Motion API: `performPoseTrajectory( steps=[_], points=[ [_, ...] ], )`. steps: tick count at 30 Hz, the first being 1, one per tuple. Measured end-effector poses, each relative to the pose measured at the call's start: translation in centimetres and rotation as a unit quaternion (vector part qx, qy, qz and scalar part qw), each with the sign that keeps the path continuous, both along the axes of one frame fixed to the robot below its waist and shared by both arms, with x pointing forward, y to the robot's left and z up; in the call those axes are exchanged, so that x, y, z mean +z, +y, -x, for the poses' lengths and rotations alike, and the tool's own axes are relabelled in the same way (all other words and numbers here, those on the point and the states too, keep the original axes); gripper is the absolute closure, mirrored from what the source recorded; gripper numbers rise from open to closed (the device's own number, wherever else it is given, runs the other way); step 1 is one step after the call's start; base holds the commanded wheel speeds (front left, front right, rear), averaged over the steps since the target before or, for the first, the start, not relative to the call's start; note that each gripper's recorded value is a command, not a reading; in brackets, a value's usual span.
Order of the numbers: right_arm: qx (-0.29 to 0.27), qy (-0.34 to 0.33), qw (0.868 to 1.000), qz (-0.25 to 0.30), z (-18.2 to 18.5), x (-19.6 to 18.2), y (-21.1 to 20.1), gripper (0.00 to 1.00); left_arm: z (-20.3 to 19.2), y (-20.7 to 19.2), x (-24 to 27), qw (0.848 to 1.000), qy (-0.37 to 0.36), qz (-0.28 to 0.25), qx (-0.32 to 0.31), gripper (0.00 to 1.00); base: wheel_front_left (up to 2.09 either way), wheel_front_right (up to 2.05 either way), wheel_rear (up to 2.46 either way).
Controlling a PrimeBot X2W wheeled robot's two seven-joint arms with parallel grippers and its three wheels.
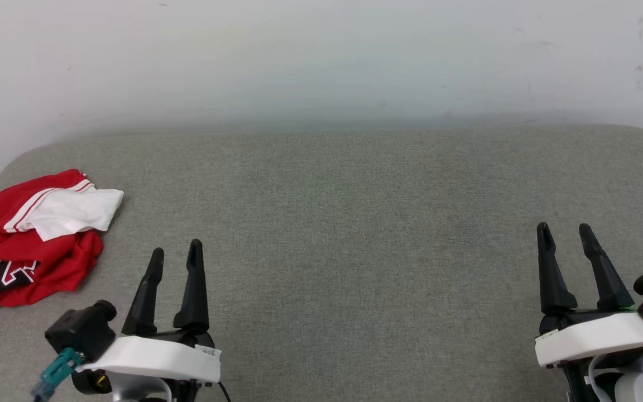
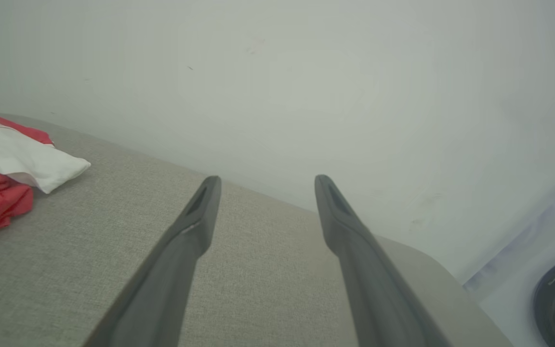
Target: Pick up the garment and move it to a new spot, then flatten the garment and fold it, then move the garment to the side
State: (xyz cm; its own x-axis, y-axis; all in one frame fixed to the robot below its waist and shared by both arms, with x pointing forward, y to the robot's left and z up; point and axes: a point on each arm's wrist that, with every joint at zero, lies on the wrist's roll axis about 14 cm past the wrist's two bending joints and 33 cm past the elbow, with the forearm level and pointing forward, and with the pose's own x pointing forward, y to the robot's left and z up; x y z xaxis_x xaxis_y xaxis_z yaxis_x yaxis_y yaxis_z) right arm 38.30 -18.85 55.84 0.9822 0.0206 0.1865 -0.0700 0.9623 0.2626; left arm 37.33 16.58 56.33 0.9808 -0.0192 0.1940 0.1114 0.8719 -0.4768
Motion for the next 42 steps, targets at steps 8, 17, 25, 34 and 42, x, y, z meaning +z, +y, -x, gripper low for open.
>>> performPoseTrajectory(
  steps=[8,17,25,34,42],
  points=[
    [0.001,-0.003,0.998,0.059,0.0,-0.1,0.5,0.00,0.2,-1.8,-0.4,0.998,0.000,-0.062,-0.009,0.00,0.00,0.00,0.00],
    [0.003,-0.013,0.993,0.115,0.1,0.2,1.0,0.00,0.5,-2.9,-0.7,0.992,-0.003,-0.128,-0.011,0.00,0.00,0.00,0.00],
    [0.007,-0.026,0.989,0.145,0.2,0.6,1.6,0.00,0.7,-3.6,-0.8,0.988,-0.008,-0.157,-0.014,0.00,0.00,0.00,0.00],
    [0.005,-0.029,0.995,0.099,0.3,0.5,1.2,0.00,0.8,-3.6,-0.8,0.987,-0.016,-0.162,-0.011,0.00,0.00,0.00,0.00],
    [0.006,-0.023,0.996,0.092,0.6,-0.2,1.3,0.00,0.9,-3.2,-0.6,0.983,-0.026,-0.180,-0.005,0.00,0.00,0.00,0.00]
  ],
)
